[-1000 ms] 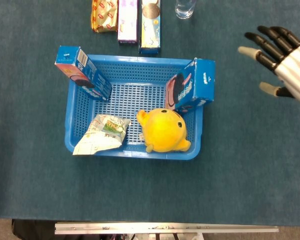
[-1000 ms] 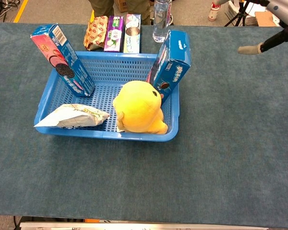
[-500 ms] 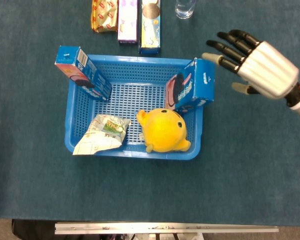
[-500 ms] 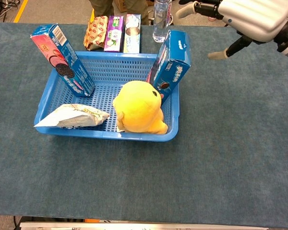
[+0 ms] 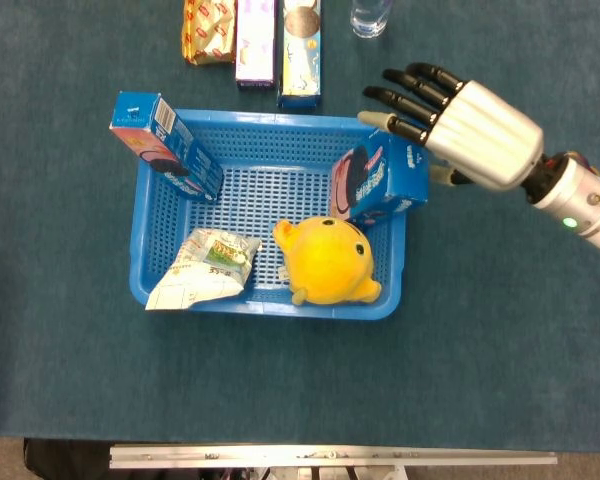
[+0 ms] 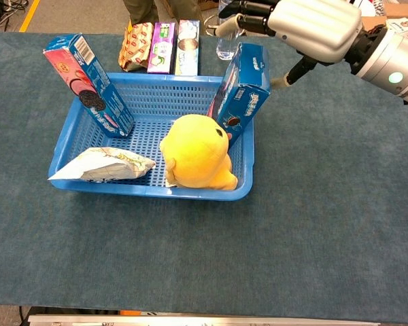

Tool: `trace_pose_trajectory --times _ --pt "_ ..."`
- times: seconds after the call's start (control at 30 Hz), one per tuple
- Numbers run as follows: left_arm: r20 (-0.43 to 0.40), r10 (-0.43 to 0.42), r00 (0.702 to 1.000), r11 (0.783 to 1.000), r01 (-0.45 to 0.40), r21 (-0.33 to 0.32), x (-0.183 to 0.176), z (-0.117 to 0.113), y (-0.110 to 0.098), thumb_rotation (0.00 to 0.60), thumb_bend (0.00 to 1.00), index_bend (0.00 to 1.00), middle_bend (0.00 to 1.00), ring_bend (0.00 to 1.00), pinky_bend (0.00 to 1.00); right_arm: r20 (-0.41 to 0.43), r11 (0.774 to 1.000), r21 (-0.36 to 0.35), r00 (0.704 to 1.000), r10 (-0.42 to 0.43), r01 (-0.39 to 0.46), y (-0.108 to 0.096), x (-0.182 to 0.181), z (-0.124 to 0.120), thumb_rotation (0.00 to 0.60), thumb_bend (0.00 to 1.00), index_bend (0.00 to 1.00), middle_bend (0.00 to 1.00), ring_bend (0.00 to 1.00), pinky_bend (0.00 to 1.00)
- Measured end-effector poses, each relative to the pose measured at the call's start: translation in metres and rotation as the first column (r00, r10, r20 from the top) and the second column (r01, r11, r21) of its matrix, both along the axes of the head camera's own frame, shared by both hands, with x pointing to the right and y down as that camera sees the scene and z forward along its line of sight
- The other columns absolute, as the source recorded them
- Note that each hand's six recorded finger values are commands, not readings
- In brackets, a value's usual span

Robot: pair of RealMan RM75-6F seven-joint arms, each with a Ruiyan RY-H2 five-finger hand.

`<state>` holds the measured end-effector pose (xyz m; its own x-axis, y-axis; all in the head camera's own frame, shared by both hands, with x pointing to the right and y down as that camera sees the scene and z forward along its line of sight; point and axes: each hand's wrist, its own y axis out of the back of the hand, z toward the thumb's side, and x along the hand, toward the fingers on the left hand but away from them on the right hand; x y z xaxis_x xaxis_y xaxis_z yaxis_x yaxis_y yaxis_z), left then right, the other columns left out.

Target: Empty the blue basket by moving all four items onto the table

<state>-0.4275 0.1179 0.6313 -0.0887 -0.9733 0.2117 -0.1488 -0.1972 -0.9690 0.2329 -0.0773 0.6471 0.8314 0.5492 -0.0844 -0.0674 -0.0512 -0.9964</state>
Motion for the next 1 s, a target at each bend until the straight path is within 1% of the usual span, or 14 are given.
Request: trace_pose_trajectory --times 0.2,0.3,0.37,0.67,0.87,1.0 --pt "-0.004 -0.005 1.000 1.000 0.005 0.002 -0.002 0.000 0.002 0.600 0.25 0.27 0.21 0.17 0.38 -0.024 1.000 -0.015 1.000 -0.002 0.001 0.000 -0.005 0.010 0.600 0.00 0.20 0.20 0.15 0.20" --pt "-0.007 -0.008 1.000 1.000 0.008 0.002 -0.003 0.000 0.002 0.600 0.25 0.27 0.21 0.17 0.38 -0.028 1.000 -0.015 1.000 0.003 -0.004 0.000 -0.006 0.012 0.600 0.00 0.24 0.27 0.19 0.21" --pt "-0.007 -0.010 1.000 1.000 0.010 0.002 -0.004 0.000 0.003 0.600 0.25 0.27 0.21 0.17 0.38 -0.027 1.000 -0.010 1.000 0.006 -0.007 -0.001 -0.006 0.012 0.600 0.00 0.33 0.35 0.22 0.21" --pt "-0.007 -0.009 1.000 1.000 0.009 0.001 -0.003 0.001 0.003 0.600 0.25 0.27 0.21 0.17 0.38 -0.014 0.999 0.016 1.000 0.028 -0.028 -0.002 -0.002 0.011 0.600 0.00 0.62 0.57 0.35 0.22" --pt "-0.006 -0.007 1.000 1.000 0.007 0.001 -0.003 0.001 0.003 0.600 0.25 0.27 0.21 0.17 0.38 -0.006 0.999 0.027 0.999 0.036 -0.036 -0.001 0.000 0.009 0.600 0.00 0.72 0.65 0.42 0.23" --pt "-0.006 -0.008 1.000 1.000 0.008 0.000 -0.003 0.001 0.003 0.600 0.25 0.27 0.21 0.17 0.38 0.007 0.999 0.035 0.999 0.039 -0.039 -0.001 0.001 0.007 0.600 0.00 0.75 0.68 0.45 0.24"
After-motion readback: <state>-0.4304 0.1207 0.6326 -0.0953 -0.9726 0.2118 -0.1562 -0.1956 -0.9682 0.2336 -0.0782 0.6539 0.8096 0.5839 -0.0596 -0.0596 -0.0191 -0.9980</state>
